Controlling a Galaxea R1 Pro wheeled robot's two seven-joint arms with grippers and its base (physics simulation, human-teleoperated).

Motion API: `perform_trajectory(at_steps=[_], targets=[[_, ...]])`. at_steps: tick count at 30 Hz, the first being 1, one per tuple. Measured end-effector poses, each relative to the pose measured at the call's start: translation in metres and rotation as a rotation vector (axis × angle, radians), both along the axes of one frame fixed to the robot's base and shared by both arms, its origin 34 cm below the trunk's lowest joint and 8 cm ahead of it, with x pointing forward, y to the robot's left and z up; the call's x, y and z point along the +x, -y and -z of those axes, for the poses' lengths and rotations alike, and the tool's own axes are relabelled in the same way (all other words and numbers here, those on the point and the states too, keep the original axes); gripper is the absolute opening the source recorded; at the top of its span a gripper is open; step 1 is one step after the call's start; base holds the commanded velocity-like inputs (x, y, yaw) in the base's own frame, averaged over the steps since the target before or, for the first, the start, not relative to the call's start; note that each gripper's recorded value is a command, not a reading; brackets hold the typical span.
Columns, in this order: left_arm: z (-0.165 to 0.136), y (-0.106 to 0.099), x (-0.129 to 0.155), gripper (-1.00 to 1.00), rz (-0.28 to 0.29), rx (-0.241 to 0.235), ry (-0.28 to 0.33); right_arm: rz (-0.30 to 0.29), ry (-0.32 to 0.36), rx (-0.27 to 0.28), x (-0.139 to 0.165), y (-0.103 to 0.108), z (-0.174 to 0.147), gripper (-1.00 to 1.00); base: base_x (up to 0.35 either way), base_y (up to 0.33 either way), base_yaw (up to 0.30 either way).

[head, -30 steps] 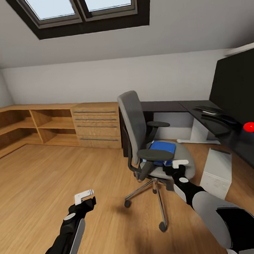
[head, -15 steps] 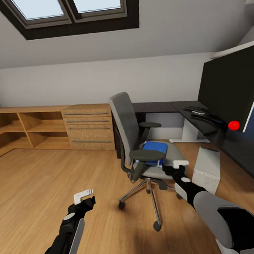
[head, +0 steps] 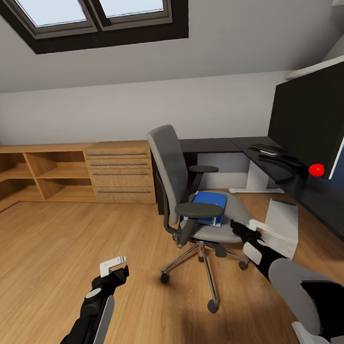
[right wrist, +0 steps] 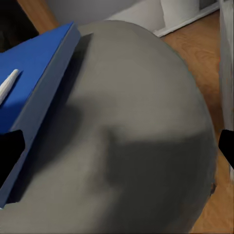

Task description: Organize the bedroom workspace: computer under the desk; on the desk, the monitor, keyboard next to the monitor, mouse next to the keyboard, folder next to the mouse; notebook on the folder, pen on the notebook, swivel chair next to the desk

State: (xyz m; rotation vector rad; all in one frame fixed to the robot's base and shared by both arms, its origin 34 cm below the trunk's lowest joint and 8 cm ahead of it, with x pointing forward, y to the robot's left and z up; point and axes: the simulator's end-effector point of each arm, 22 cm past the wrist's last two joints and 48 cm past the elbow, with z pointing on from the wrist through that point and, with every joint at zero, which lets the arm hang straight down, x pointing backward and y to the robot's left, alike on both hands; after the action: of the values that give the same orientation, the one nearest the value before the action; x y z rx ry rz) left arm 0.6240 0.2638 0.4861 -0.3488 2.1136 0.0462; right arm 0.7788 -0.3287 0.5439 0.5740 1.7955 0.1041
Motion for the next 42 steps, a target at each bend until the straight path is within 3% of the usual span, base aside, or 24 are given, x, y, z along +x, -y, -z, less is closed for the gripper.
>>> perform_trajectory(at_steps=[10,13,16,27,42], targets=[[0.0,0.0,0.0,1.0,-0.001,0.002,-0.001,0.127,0.022,0.153,-0.006,0.034,0.003,1.0,0.0,0.0,0.0],[0.0,0.0,0.0,1.0,0.0,0.002,-0.001,0.161,0.048,0.177,-0.007,0.042,-0.001,1.0,0.0,0.0,0.0],[0.0,0.0,0.0,1.0,0.0,0.002,-0.001,0.186,0.081,0.174,-0.007,0.049,-0.007,1.0,0.0,0.0,0.0],[0.0,0.0,0.0,1.0,0.0,0.002,-0.001,0.197,0.09,0.172,-0.008,0.052,-0.009,1.0,0.0,0.0,0.0],[-0.004,-0.003,0.0,1.0,-0.006,0.005,0.006,0.198,0.099,0.169,-0.008,0.054,-0.015,1.0,0.105,0.026,-0.156]])
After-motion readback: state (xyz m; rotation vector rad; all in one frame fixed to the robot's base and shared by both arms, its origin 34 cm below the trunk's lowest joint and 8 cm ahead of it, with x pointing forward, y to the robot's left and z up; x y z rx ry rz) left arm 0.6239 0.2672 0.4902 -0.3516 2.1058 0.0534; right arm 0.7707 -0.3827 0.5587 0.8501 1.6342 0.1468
